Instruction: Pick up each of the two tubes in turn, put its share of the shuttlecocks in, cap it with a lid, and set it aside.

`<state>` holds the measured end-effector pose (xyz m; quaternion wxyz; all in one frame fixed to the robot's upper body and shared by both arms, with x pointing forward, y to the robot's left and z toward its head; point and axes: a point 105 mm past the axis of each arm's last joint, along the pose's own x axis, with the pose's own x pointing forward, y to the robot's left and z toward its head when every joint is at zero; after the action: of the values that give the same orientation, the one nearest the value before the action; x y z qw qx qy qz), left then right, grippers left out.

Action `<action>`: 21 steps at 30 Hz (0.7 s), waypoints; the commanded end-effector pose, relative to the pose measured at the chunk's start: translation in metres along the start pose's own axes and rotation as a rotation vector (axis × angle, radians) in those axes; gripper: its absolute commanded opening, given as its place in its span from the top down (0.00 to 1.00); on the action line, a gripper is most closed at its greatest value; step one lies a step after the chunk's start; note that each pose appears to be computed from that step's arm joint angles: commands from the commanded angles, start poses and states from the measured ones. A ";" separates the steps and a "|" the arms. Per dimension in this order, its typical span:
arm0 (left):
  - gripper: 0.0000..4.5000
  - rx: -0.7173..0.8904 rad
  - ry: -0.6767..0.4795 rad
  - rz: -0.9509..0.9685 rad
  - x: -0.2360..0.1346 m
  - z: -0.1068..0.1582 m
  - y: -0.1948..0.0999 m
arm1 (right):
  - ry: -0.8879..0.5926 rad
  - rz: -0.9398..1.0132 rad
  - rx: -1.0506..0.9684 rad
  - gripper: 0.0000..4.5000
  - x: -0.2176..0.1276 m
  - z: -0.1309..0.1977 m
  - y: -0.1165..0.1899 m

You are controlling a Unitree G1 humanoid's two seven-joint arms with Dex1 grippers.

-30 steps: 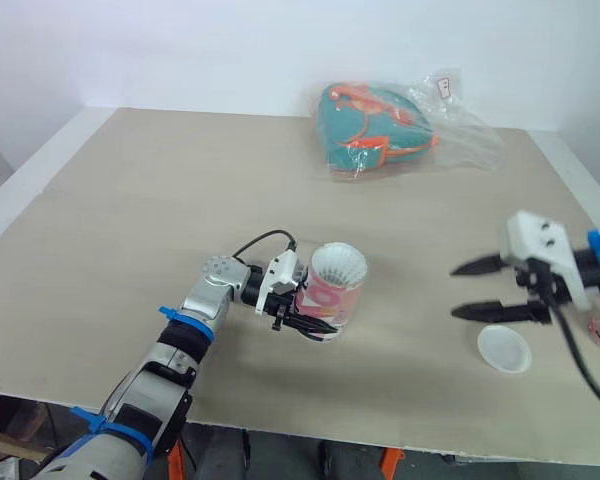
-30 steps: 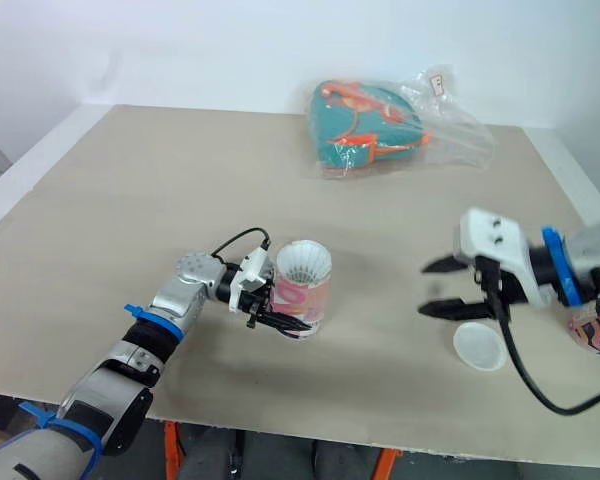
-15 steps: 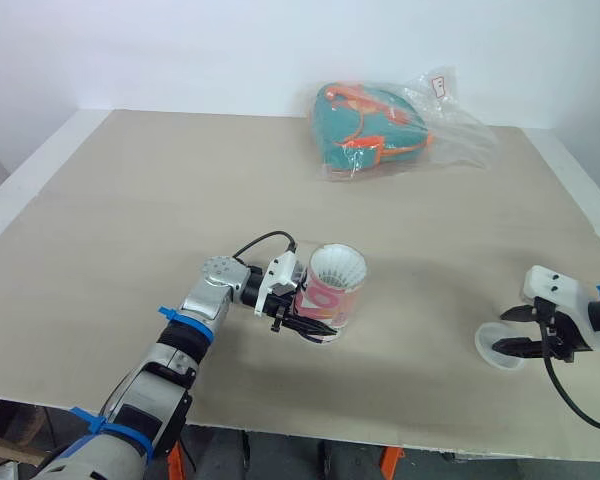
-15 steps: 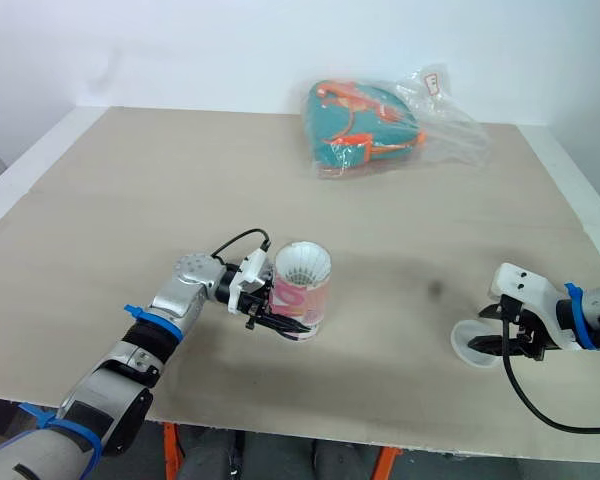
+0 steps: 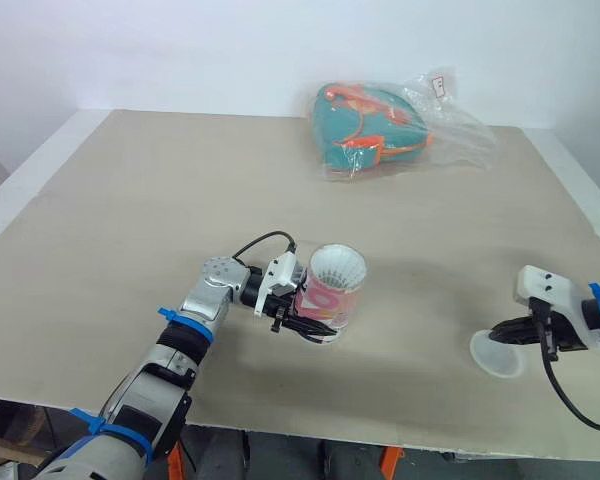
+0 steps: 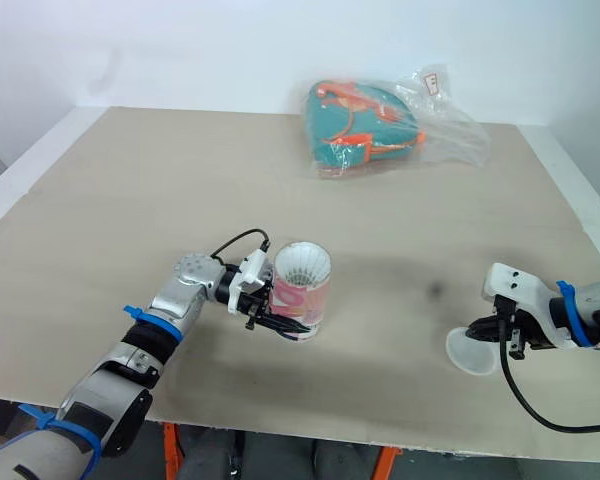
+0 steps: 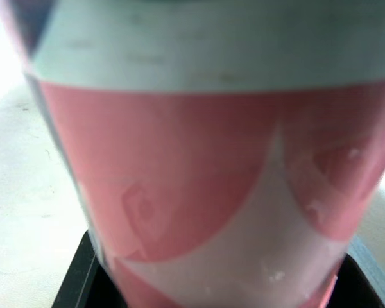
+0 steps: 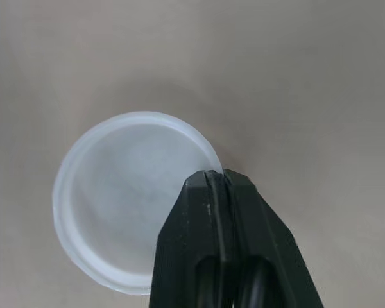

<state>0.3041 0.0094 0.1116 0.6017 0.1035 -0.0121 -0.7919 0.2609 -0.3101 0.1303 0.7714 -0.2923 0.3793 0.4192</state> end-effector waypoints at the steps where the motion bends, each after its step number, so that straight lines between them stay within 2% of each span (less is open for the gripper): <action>1: 0.52 0.021 -0.003 0.007 0.002 0.001 0.001 | -0.091 -0.060 -0.123 0.99 -0.018 0.045 -0.002; 8: 0.52 0.021 -0.001 0.015 0.001 0.000 0.003 | -0.429 -0.035 -0.415 0.99 -0.064 0.167 0.033; 14: 0.52 0.022 0.001 0.021 0.000 0.001 0.005 | -0.534 0.000 -0.597 0.99 -0.088 0.216 0.058; 21: 0.52 0.026 0.004 0.014 0.000 0.002 0.007 | -0.478 0.084 -0.802 0.99 -0.066 0.248 0.075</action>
<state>0.3073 0.0072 0.1110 0.6047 0.1062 -0.0188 -0.7891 0.2545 -0.1172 0.3044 0.6603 -0.4180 0.0221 0.6235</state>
